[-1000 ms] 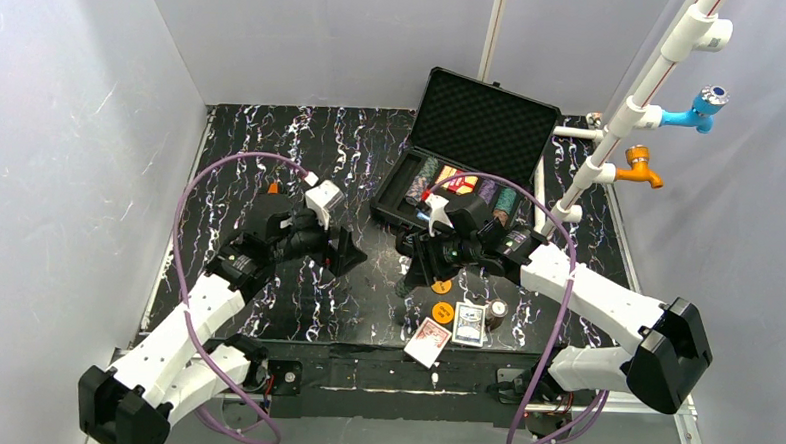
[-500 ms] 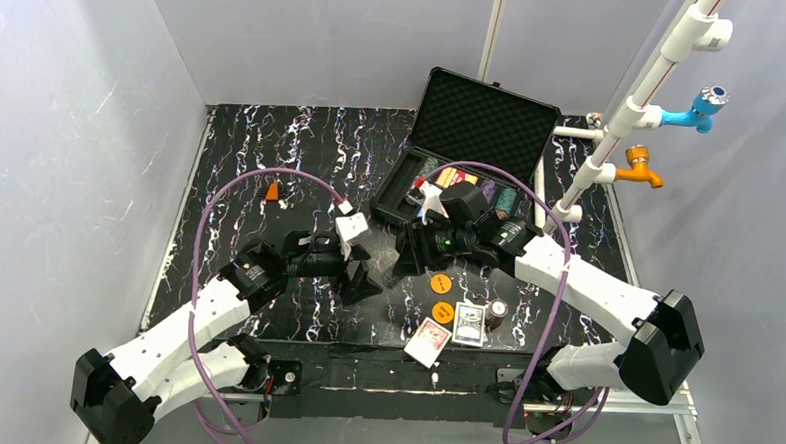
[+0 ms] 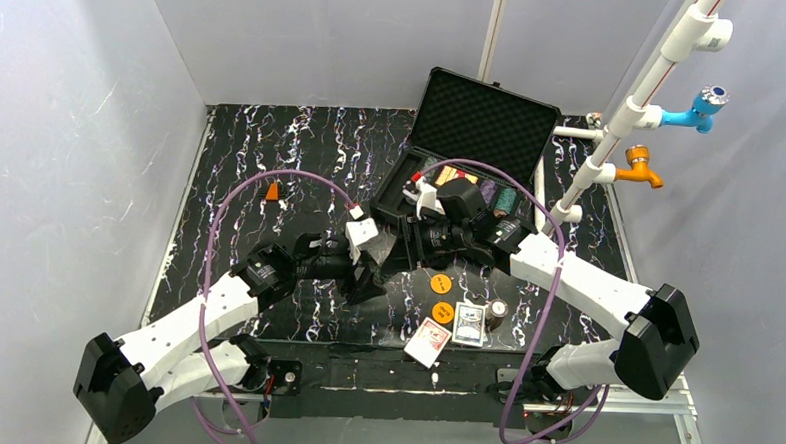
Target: Pack up texas hold em set
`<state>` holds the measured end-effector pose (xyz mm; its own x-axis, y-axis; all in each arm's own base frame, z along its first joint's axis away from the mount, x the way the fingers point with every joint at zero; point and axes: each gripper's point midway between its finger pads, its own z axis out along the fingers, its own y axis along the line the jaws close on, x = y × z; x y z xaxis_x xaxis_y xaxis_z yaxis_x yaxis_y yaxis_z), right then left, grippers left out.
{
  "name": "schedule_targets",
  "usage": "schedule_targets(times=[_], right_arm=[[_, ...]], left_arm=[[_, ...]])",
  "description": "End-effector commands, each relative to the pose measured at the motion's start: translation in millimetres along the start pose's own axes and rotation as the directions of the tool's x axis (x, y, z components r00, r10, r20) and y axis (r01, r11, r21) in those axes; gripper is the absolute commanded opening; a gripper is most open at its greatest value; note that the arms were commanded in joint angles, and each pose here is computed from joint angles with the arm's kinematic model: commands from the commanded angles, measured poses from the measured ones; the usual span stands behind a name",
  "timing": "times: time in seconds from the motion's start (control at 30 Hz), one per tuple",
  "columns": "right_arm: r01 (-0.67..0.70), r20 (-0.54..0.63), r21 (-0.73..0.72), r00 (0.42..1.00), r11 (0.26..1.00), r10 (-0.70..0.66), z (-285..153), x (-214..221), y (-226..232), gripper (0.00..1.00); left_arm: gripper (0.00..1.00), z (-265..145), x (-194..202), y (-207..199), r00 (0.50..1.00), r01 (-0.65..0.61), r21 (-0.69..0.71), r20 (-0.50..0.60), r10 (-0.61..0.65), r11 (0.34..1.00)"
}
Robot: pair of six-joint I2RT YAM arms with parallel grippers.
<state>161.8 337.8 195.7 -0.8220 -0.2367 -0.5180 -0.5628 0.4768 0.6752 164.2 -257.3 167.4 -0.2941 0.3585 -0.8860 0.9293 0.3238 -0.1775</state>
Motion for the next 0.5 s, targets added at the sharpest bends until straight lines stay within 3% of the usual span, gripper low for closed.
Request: schedule_targets(times=[0.0, 0.37, 0.47], right_arm=[[0.05, 0.091, -0.158, 0.995, 0.986, -0.036, -8, -33, 46, 0.01], [0.03, 0.094, -0.251, 0.996, 0.968, -0.006, -10, -36, 63, 0.01], [0.032, 0.1, -0.265, 0.995, 0.964, -0.006, -11, -37, 67, 0.01]], left_arm=[[0.64, 3, -2, 0, 1.0, -0.021, -0.007, 0.01, 0.021, 1.0], [0.52, 3, 0, 6, 0.999, -0.037, -0.051, 0.006, 0.038, 0.998], [0.4, 4, 1, 7, 1.0, -0.031, -0.052, 0.0, 0.031, 0.998]])
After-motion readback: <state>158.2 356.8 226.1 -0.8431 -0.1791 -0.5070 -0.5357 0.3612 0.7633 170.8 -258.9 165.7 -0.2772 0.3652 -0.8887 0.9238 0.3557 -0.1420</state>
